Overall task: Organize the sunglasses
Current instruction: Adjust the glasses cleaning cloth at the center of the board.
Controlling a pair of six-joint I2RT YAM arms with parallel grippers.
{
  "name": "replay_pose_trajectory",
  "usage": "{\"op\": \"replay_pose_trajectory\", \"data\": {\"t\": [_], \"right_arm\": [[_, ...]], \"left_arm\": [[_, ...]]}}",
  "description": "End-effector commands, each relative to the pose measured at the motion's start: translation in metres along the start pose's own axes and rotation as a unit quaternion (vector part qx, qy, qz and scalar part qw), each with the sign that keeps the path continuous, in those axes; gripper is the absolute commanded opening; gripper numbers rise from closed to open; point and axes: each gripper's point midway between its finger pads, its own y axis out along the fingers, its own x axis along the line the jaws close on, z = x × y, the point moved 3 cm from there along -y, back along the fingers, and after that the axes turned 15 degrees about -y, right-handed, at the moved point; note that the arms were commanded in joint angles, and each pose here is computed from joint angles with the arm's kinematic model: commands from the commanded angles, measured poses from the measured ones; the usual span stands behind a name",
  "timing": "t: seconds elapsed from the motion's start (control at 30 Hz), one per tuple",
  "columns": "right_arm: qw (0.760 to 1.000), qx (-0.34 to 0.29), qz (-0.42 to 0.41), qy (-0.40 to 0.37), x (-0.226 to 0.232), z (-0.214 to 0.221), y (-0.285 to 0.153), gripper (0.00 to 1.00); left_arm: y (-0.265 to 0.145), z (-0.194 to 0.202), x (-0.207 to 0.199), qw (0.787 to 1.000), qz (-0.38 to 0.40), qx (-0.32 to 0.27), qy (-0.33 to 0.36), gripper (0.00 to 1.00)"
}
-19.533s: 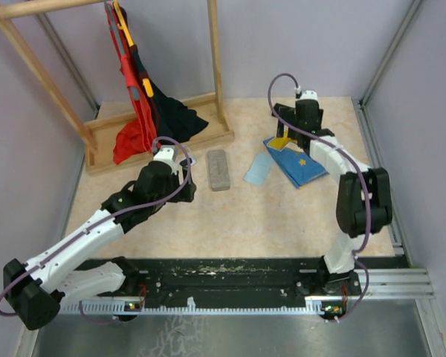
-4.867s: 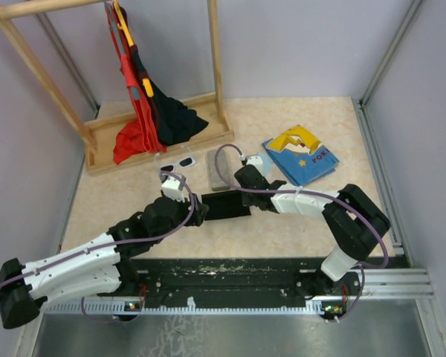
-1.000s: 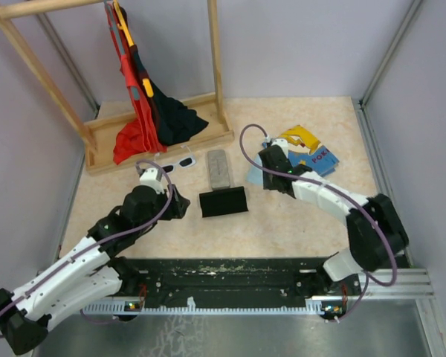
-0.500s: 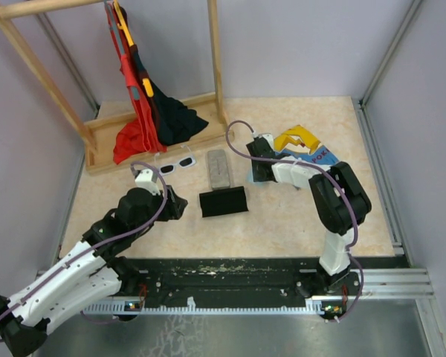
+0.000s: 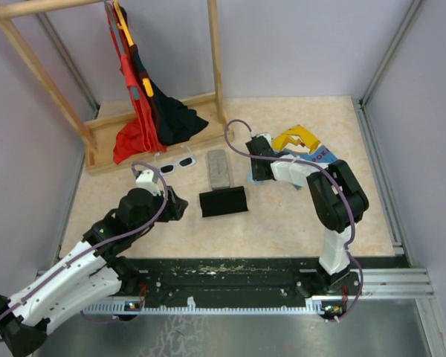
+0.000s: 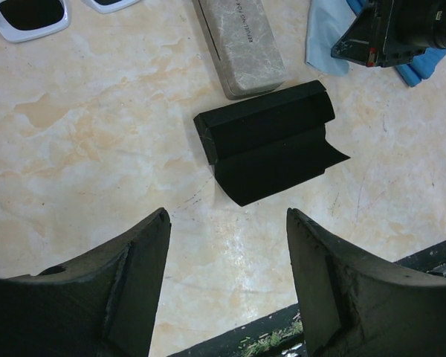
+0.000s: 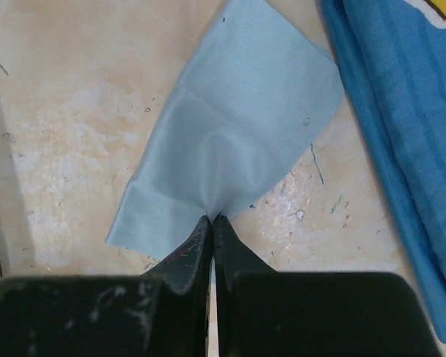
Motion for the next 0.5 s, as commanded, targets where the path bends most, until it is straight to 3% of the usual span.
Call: {"op": "replay_pose_trajectory", "data": {"t": [0.0, 0.23, 0.47], "right_arm": [[1.0, 0.014, 0.015, -0.003, -0.008, 0.011, 0.0, 0.0], [0.997, -0.067, 0.046, 0.006, -0.037, -0.023, -0.072, 0.0], [0.998, -0.037, 0.056, 0.004, -0.059, 0.016, -0.136, 0.0]], "left_arm": [[-0.002, -0.005, -0.001, 1.0, 0.002, -0.01, 0.001, 0.7], [-0.003, -0.007, -0.004, 1.0, 0.009, -0.009, 0.003, 0.7], [-0.002, -0.006, -0.012, 1.0, 0.022, 0.007, 0.019, 0.69]]}}
